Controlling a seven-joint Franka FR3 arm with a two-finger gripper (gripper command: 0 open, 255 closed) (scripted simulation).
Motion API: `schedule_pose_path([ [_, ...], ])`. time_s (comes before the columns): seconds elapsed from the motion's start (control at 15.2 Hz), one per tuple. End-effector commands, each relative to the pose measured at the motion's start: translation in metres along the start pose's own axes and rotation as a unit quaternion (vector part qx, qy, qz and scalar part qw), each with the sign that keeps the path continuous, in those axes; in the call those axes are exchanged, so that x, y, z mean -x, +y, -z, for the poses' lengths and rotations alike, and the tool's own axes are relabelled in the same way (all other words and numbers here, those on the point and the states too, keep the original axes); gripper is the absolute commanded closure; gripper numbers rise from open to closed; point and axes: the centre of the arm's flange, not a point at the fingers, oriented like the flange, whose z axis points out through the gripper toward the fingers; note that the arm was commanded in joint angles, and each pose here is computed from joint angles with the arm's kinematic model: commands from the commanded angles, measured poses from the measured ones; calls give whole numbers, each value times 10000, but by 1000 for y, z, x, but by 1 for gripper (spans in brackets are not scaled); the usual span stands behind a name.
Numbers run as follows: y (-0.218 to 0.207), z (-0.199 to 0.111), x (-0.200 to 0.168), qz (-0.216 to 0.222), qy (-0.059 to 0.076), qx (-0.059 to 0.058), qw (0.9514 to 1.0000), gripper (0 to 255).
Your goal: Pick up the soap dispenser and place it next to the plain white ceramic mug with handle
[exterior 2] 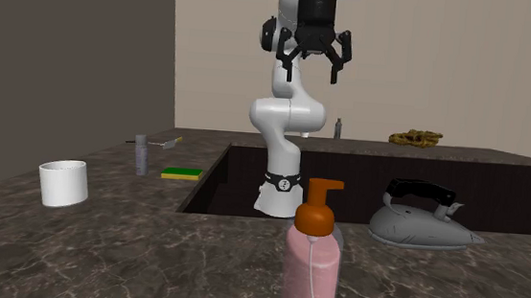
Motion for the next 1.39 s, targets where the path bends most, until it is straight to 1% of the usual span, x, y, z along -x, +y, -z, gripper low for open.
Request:
schedule_pose_path([
  [0.0, 0, 0, 0, 0, 0, 0, 10000, 0],
  [1.32, 17, -200, -173, -59, -52, 103, 9999, 0],
])
